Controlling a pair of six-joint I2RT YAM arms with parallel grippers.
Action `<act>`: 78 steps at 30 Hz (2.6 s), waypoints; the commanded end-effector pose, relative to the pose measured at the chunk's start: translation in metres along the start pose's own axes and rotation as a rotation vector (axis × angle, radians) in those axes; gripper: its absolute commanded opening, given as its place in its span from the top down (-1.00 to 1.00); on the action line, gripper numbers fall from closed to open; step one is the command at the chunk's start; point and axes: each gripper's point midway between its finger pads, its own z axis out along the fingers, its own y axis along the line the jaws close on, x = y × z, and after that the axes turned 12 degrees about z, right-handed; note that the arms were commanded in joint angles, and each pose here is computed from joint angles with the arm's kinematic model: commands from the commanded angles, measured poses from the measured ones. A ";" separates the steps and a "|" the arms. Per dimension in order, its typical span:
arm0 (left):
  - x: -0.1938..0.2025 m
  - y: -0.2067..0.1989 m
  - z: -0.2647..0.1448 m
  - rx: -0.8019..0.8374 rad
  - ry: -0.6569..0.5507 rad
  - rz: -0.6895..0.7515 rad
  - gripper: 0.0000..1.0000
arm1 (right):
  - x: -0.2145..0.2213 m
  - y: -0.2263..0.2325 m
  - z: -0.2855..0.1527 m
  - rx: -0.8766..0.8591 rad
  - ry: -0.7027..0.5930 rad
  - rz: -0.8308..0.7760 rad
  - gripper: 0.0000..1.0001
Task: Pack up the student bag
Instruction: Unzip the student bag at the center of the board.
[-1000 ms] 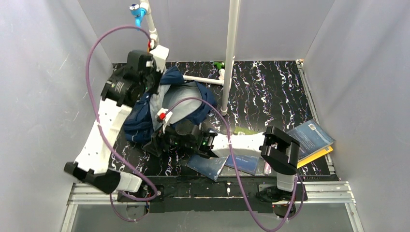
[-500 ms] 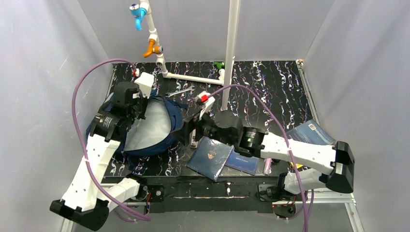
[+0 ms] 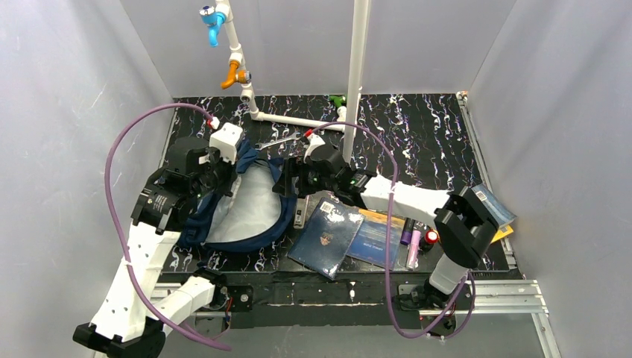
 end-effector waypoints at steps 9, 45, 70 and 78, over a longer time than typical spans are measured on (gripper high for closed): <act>-0.006 -0.031 -0.004 0.155 -0.095 -0.007 1.00 | 0.007 0.008 0.028 -0.058 0.031 0.057 -0.83; 0.045 -0.072 0.029 0.140 0.132 -0.097 -0.46 | -0.034 0.103 -0.013 -0.088 -0.228 0.326 0.97; -0.054 0.003 0.078 -0.260 0.027 0.370 1.00 | 0.001 0.082 -0.047 -0.061 -0.442 0.380 0.97; 0.023 0.009 0.056 -0.301 0.132 0.358 1.00 | 0.049 0.112 -0.002 -0.145 -0.174 0.083 0.01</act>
